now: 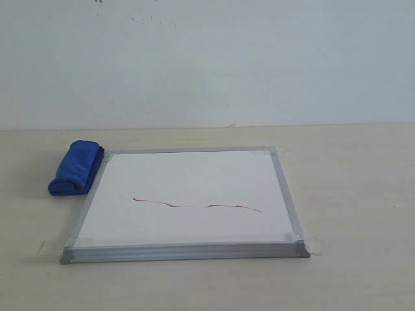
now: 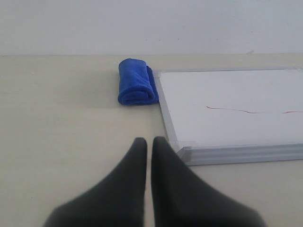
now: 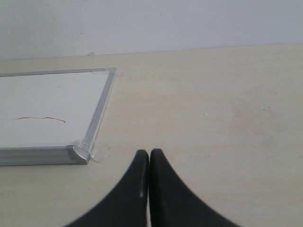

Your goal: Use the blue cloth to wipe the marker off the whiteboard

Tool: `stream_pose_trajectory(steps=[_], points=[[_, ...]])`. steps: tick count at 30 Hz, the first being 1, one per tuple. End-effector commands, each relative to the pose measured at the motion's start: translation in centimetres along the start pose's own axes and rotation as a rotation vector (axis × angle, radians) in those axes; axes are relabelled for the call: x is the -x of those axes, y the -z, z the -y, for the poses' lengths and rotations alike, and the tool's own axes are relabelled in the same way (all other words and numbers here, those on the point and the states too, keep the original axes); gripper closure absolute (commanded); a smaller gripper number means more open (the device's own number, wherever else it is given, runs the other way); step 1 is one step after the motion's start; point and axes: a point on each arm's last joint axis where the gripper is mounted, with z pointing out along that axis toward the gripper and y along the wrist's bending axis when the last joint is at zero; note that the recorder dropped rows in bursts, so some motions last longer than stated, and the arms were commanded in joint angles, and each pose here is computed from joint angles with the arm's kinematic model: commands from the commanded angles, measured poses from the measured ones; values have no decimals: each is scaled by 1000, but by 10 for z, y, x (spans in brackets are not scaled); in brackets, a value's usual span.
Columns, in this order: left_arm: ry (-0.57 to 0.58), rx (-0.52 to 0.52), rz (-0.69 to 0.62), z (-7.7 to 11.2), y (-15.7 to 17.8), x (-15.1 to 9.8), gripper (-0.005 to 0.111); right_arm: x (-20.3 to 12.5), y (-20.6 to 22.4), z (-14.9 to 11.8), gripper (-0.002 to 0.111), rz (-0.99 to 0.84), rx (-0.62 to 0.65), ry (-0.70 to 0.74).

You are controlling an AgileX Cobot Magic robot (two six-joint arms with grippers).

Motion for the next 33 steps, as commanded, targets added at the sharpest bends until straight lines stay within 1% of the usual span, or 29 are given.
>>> stream_pose_trajectory(steps=[1,2,3,4,5,7,10,11,16,19,21,24,25,26,29,33], points=[[6,2,9,0,0,0,103,1,0,0,108,13,-1,-2],[21,-1,9,0,0,0,103,1,0,0,108,13,-1,-2],[68,-14,24,1,3,8,103,1,0,0,108,13,-1,-2],[98,-26,53,2,6,17,103,1,0,0,108,13,-1,-2],[160,-56,116,5,15,38,103,1,0,0,108,13,-1,-2],[224,-92,182,7,26,60,103,1,0,0,108,13,-1,-2],[306,-145,261,10,41,84,103,1,0,0,108,13,-1,-2],[317,-155,283,10,46,91,103,1,0,0,108,13,-1,-2],[319,-164,386,9,54,105,103,1,0,0,108,13,-1,-2],[325,-166,392,9,54,106,103,1,0,0,108,13,-1,-2],[411,-201,404,10,55,108,103,1,0,0,108,13,-1,-2],[655,-303,403,14,57,111,103,1,0,0,108,13,-1,-2],[687,-317,430,13,59,114,103,1,0,0,108,13,-1,-2],[673,-319,457,13,61,118,103,1,0,0,108,13,-1,-2],[549,-313,546,13,79,137,103,1,0,0,108,13,-1,-2],[469,-333,567,17,99,183,103,1,0,0,108,13,-1,-2]])
